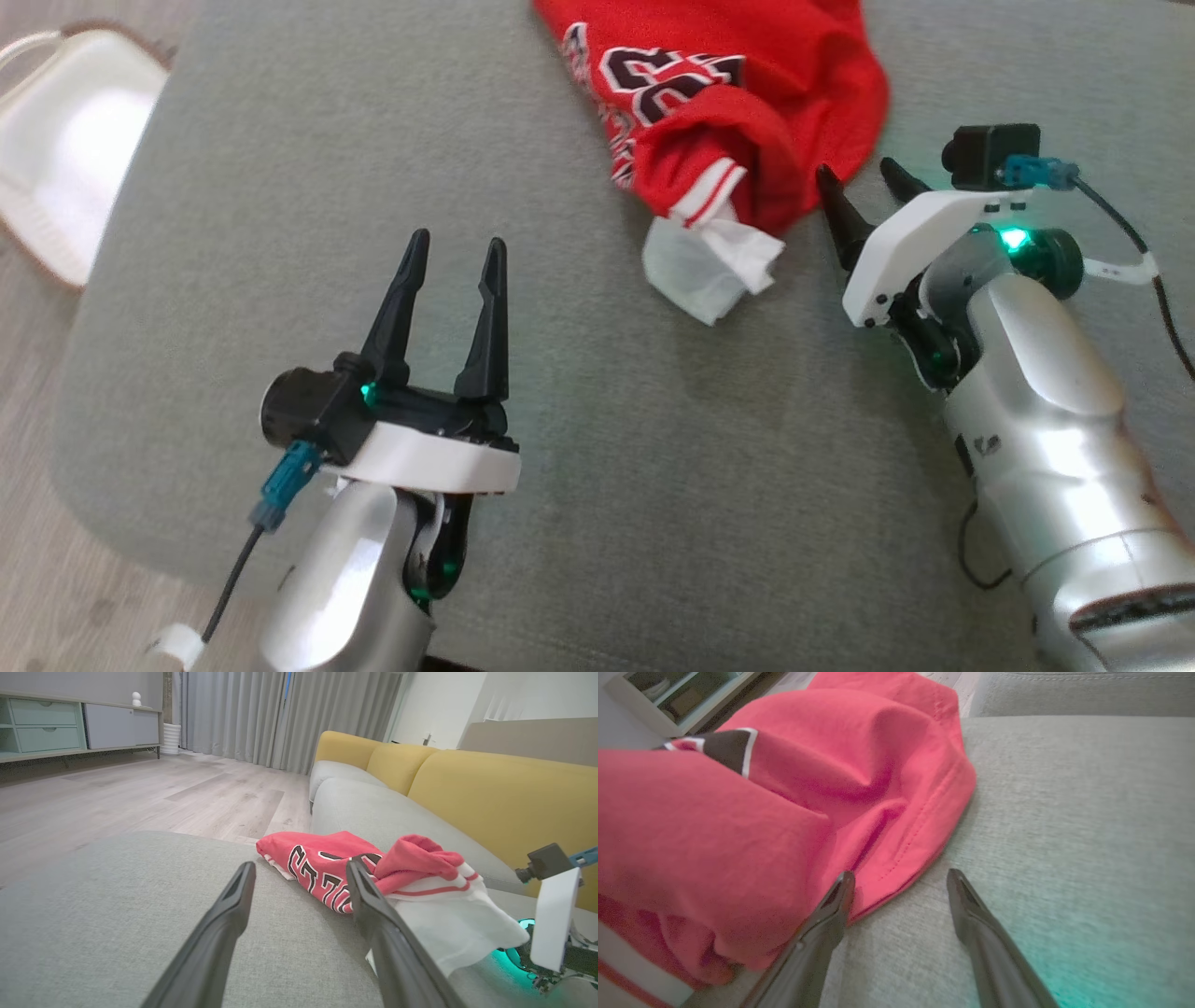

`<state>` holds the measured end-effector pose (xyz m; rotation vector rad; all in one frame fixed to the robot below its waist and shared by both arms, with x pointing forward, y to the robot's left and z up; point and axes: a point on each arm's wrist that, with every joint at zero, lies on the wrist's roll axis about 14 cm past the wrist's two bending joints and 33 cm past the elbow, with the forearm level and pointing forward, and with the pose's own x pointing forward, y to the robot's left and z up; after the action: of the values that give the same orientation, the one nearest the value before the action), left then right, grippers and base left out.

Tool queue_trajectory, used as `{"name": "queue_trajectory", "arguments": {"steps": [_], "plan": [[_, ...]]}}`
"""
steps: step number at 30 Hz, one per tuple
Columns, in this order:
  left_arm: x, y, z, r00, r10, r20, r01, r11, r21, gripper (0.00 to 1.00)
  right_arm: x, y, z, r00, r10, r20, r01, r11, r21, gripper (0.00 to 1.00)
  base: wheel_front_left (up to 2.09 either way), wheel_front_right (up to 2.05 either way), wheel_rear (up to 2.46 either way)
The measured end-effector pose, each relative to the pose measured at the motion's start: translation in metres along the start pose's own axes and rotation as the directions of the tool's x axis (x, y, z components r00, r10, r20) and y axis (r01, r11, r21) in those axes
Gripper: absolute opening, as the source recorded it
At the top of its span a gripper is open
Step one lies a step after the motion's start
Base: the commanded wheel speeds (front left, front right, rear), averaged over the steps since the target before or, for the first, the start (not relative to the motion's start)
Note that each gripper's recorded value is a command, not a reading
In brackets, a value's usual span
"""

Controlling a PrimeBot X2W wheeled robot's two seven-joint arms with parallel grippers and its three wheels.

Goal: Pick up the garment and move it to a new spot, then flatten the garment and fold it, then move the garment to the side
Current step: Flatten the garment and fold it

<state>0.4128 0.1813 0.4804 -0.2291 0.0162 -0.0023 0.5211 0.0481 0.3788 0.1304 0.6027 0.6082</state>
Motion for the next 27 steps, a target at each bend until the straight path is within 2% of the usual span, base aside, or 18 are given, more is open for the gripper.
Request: {"name": "queue_trajectory", "arguments": {"steps": [5, 6, 7, 13, 16, 21, 27], "plan": [[-0.003, 0.010, 0.001, 0.999, 0.038, -0.002, -0.038, 0.999, 0.003, 1.00, 0.017, 0.010, -0.003, 0.998, 0.028, -0.048, -0.030, 0.998, -0.051, 1.00, 0.00, 0.00, 0.00], [-0.004, 0.011, 0.000, 0.999, 0.039, -0.005, -0.039, 0.999, 0.002, 1.00, 0.019, 0.011, -0.002, 0.998, 0.031, -0.051, -0.034, 0.998, -0.058, 0.38, 0.00, 0.00, 0.00], [-0.004, 0.011, -0.001, 0.999, 0.040, -0.008, -0.040, 0.999, 0.003, 1.00, 0.021, 0.012, -0.002, 0.998, 0.032, -0.054, -0.035, 0.997, -0.063, 0.00, 0.00, 0.00, 0.00], [-0.003, 0.007, 0.001, 0.999, 0.034, -0.002, -0.034, 0.999, 0.000, 1.00, 0.015, 0.004, -0.002, 1.000, 0.013, -0.024, -0.014, 0.998, -0.055, 0.00, 0.00, 0.00, 0.00], [0.000, 0.002, 0.003, 1.000, 0.019, 0.006, -0.019, 1.000, -0.005, 1.00, 0.006, -0.012, 0.003, 1.000, -0.022, 0.001, 0.022, 0.998, -0.066, 0.00, 0.00, 0.00, 0.00], [0.005, -0.008, 0.006, 1.000, -0.012, 0.021, 0.012, 1.000, -0.010, 1.00, -0.022, -0.073, 0.017, 0.989, -0.147, 0.034, 0.150, 0.983, -0.104, 0.00, 0.00, 0.00, 0.00], [0.008, -0.021, 0.012, 0.998, -0.050, 0.040, 0.051, 0.999, -0.011, 1.00, -0.062, -0.135, 0.039, 0.959, -0.277, 0.055, 0.283, 0.939, -0.198, 0.00, 0.00, 0.00, 0.00]]}}
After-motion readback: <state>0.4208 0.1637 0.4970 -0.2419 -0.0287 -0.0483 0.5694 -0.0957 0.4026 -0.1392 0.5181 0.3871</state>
